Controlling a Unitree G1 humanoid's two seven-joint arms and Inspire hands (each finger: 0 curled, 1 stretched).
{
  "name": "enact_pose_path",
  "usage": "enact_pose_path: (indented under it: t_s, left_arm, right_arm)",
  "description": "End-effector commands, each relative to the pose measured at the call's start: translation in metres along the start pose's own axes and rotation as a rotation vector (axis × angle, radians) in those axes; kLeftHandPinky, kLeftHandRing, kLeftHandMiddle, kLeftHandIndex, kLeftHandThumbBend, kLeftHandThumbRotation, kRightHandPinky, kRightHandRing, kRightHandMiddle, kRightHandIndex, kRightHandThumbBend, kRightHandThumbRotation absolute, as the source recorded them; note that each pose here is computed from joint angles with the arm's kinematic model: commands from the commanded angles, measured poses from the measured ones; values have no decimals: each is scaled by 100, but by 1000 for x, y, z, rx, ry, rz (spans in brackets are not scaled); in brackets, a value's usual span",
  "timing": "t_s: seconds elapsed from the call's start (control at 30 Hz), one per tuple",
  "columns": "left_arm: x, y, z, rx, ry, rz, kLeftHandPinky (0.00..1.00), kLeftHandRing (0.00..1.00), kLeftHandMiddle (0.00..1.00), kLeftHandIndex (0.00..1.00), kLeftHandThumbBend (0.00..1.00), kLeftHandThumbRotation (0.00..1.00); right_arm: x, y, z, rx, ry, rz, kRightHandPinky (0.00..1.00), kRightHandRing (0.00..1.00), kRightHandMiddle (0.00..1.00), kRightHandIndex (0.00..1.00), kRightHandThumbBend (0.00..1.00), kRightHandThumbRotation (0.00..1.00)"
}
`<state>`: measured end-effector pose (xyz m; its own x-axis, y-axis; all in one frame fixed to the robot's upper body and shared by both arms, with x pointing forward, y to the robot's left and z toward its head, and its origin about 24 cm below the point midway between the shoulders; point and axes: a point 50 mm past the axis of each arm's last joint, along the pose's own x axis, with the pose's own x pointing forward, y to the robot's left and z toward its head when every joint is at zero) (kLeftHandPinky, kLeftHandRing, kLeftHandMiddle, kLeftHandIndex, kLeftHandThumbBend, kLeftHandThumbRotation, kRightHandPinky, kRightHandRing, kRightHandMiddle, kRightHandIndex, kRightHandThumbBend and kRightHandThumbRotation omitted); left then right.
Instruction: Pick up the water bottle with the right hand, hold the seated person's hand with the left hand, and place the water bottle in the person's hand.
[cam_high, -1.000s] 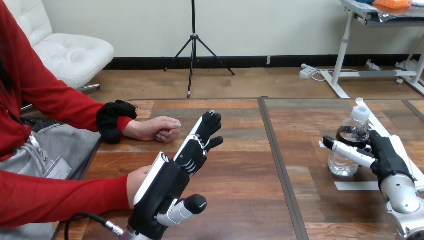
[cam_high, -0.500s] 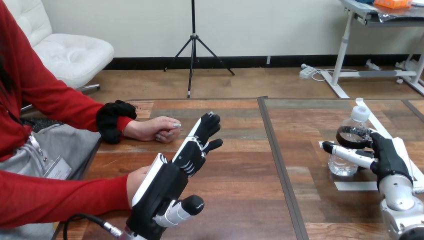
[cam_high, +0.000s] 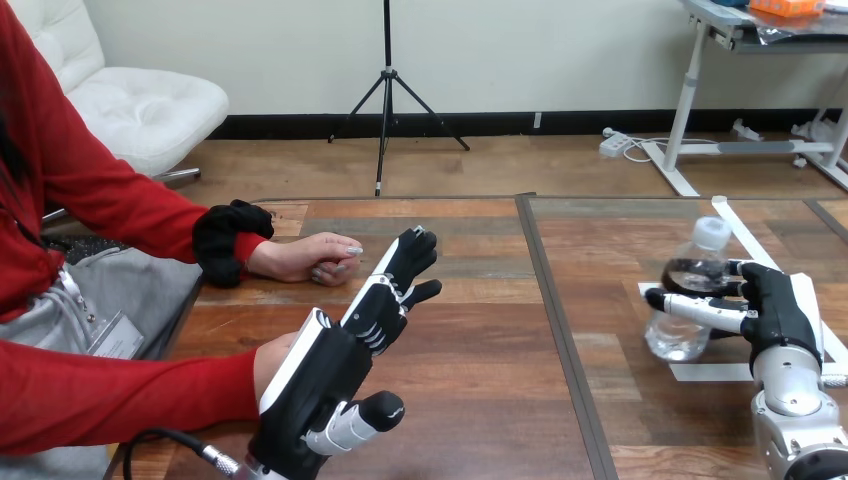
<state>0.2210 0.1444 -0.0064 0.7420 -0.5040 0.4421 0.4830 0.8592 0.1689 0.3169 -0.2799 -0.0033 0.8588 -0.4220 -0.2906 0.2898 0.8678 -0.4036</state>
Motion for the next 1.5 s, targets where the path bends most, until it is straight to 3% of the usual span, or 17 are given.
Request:
enact_pose_path:
  t_s: [0.0,0.17,0.37,0.87,1.23,1.37,1.47]
  left_arm:
    - [10,9,9,38,-65,10,91,98,100,99,100,85]
    - [11,9,9,30,-70,8,90,97,100,99,100,85]
    - [10,9,10,43,-72,16,90,97,100,99,100,85]
    - [11,11,9,21,-70,8,91,97,100,99,100,84]
    - [11,12,10,35,-70,14,90,97,100,98,100,85]
    - [11,12,10,32,-66,14,90,97,100,98,100,85]
    - [11,12,10,35,-65,14,90,97,100,98,100,85]
  right_arm:
    - [8,6,36,54,-82,-26,33,40,48,51,90,0]
    - [8,7,36,108,-78,-22,33,39,45,46,87,0]
    - [7,7,34,104,-74,-22,35,40,44,43,87,0]
    - [6,10,30,220,-64,14,37,41,45,42,83,0]
    - [4,18,35,232,-117,52,36,40,46,44,79,0]
    - [2,22,39,276,-150,81,37,41,46,44,77,0]
    - [1,26,45,258,-191,92,36,41,46,44,76,0]
